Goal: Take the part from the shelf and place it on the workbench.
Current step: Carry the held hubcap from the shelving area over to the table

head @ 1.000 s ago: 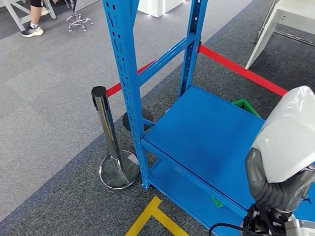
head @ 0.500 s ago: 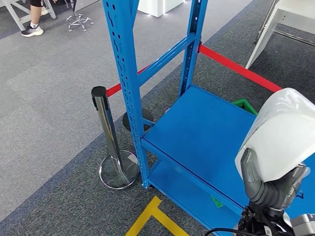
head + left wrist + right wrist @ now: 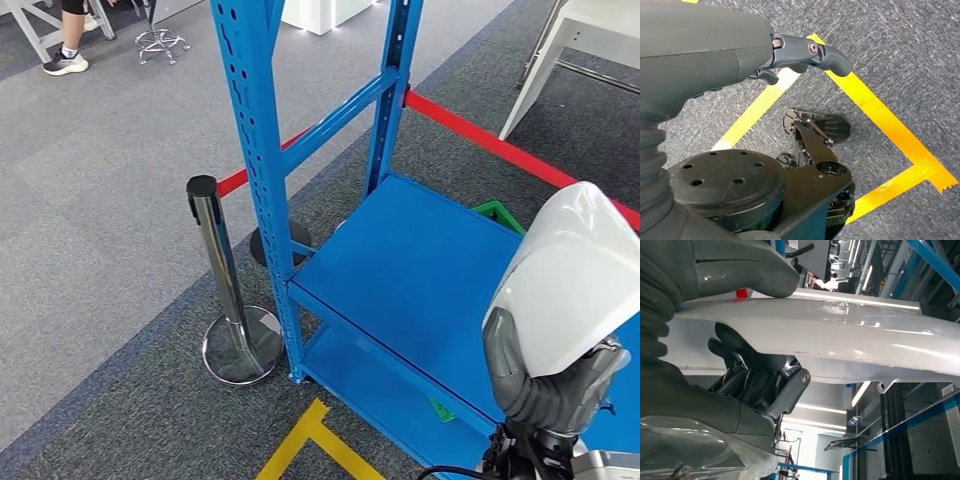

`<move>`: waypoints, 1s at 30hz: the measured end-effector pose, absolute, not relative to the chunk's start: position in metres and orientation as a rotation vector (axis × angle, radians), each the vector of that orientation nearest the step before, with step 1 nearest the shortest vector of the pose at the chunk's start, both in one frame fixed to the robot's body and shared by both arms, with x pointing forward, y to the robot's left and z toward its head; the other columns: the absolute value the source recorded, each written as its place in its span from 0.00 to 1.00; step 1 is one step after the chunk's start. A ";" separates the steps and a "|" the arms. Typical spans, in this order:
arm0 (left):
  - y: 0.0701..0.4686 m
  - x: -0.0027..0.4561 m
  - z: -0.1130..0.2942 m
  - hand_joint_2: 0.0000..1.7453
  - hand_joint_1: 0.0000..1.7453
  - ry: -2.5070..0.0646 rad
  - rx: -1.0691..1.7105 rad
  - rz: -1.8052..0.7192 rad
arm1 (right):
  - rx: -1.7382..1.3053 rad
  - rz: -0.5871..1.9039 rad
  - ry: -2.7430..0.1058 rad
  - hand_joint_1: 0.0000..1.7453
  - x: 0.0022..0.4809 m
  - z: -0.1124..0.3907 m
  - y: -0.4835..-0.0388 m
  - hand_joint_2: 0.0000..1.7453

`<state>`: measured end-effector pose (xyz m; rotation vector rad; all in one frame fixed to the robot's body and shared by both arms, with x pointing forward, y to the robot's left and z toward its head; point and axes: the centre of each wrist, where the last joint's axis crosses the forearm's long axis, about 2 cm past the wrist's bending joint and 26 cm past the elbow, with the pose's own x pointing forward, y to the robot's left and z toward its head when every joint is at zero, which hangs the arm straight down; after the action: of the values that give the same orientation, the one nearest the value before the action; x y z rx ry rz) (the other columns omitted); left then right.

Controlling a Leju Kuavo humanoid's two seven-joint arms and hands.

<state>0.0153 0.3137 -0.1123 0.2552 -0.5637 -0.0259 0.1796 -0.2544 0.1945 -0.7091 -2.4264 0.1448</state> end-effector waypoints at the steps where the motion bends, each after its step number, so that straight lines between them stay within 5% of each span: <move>1: 0.315 0.015 -0.112 1.00 0.00 -0.562 0.256 -0.026 | -0.707 0.145 -2.427 1.00 0.179 0.194 -0.254 1.00; 30: 0.317 0.016 -0.113 1.00 0.00 -0.566 0.252 -0.046 | -0.622 0.179 -2.468 1.00 0.178 0.198 -0.241 1.00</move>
<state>0.0157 0.3174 -0.1125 0.2515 -0.5660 -0.0459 0.1778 -0.2409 0.1984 -0.6221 -2.4676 0.1795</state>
